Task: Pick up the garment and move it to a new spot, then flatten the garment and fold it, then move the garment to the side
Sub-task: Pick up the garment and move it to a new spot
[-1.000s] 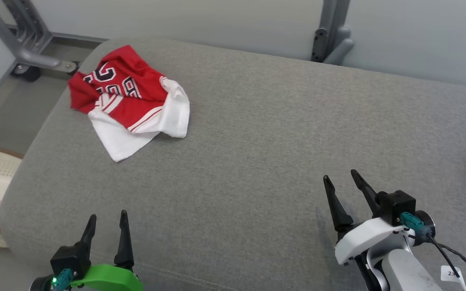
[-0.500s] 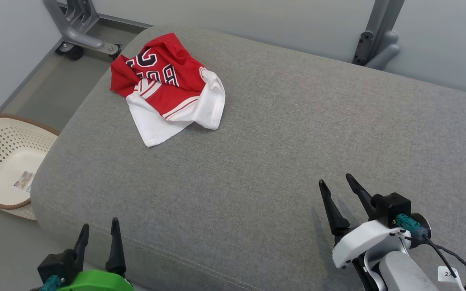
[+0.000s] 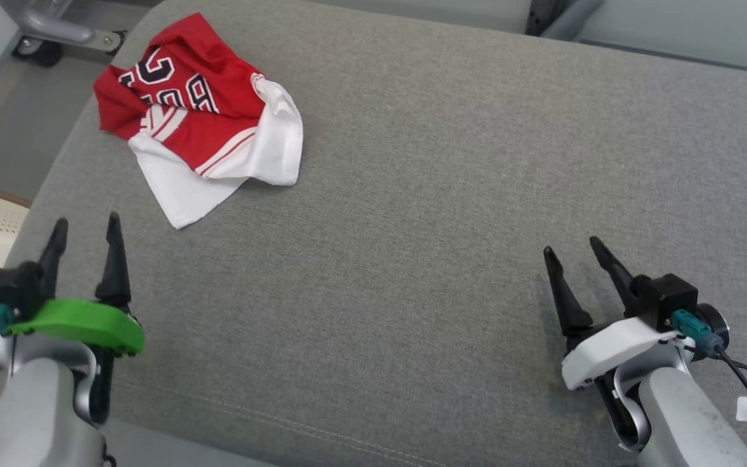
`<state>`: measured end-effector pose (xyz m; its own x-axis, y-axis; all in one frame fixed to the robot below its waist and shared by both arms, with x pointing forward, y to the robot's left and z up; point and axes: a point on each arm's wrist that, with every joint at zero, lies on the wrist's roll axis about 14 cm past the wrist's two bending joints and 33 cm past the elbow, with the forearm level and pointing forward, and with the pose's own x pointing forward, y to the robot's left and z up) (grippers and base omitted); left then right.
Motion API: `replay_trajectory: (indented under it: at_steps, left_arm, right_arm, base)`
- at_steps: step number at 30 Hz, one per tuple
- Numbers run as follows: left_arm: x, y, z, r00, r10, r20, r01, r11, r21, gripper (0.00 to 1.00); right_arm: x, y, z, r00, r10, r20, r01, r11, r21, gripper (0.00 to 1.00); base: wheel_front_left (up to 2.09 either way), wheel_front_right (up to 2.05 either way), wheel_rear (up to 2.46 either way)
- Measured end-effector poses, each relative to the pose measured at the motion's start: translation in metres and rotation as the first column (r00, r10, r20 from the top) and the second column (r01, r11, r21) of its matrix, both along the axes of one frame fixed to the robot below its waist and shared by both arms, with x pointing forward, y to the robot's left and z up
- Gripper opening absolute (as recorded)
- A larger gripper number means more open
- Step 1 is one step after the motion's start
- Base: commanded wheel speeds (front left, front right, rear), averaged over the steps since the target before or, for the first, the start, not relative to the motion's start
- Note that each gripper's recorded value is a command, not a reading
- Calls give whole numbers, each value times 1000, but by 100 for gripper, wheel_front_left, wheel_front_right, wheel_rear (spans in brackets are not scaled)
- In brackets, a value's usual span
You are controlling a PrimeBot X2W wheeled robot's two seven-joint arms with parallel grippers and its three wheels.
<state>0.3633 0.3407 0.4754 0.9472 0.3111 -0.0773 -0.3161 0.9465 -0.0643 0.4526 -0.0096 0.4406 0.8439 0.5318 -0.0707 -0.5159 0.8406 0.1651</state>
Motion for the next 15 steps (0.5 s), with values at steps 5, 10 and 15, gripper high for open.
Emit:
replay_trajectory:
  at_steps: [5, 10, 15]
  left_arm:
    - [43, 5, 8, 998, -67, -7, 67, 998, 13, 100]
    - [76, -2, -11, 991, -118, -64, 115, 993, -39, 100]
    - [94, 2, -42, 980, -120, -156, 106, 990, -97, 100]
  right_arm:
    - [17, -21, -6, 999, -51, 8, 51, 999, -12, 100]
    - [30, -49, -10, 993, -118, 19, 118, 993, -26, 100]
    - [37, -78, -14, 981, -190, 21, 191, 981, -38, 100]
  base:
    - [0, 0, 0]
    - [0, 0, 0]
    - [0, 0, 0]
